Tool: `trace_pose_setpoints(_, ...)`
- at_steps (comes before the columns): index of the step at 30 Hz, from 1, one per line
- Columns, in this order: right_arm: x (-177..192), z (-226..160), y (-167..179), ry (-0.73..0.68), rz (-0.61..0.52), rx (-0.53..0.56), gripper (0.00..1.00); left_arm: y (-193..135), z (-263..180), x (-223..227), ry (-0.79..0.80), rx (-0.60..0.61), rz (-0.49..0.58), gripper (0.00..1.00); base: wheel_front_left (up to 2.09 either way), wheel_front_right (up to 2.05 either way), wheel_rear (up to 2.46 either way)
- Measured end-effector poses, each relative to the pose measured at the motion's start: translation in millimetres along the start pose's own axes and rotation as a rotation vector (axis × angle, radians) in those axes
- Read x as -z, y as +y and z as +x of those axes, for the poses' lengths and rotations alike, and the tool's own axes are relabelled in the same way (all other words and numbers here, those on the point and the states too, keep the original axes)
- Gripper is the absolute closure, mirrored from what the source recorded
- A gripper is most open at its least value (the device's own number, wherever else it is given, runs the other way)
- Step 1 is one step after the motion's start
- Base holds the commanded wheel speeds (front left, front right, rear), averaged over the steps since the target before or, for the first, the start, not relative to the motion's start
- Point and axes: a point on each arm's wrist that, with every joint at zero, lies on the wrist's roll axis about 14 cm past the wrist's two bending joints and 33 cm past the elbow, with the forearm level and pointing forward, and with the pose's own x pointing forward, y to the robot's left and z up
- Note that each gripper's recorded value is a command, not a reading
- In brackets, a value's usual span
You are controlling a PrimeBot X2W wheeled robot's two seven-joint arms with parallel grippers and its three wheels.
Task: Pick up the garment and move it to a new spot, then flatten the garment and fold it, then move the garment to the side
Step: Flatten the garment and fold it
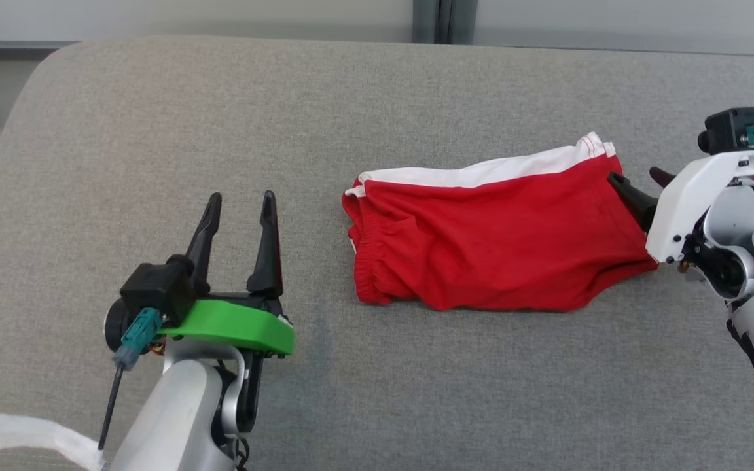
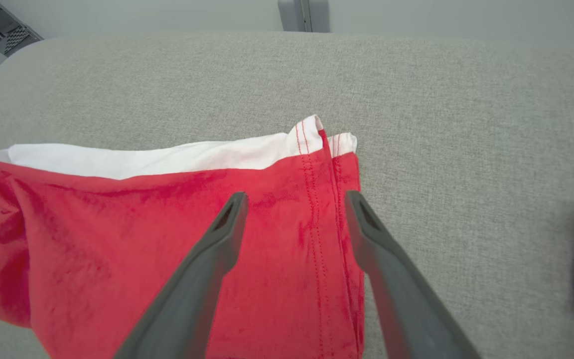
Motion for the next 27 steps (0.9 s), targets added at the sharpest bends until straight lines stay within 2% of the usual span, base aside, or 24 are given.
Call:
trace_pose_setpoints(4,7.0,-9.3,-8.2,-0.012,0.066,0.053,0.0,8.6,-13.3,-22.0,-0.075,-0.01,0.058,0.0,0.0,0.0,0.0)
trace_pose_setpoints(13,32.0,6.9,-20.2,0.054,0.201,0.138,0.0,30.4,-25.2,-16.9,-0.071,-0.041,0.108,0.0,0.0,0.0,0.0)
trace_pose_setpoints(20,51.2,24.4,-25.9,0.137,0.229,0.189,0.0,46.5,-34.6,-13.3,-0.055,-0.078,0.128,0.0,0.0,0.0,0.0)
trace_pose_setpoints(24,62.3,36.6,-14.6,0.176,0.248,0.179,0.0,55.0,-41.1,-11.3,-0.045,-0.102,0.13,0.0,0.0,0.0,0.0)
trace_pose_setpoints(27,69.7,41.2,-14.2,0.21,0.218,0.189,0.0,58.7,-44.7,-9.8,-0.04,-0.117,0.12,0.0,0.0,0.0,0.0)
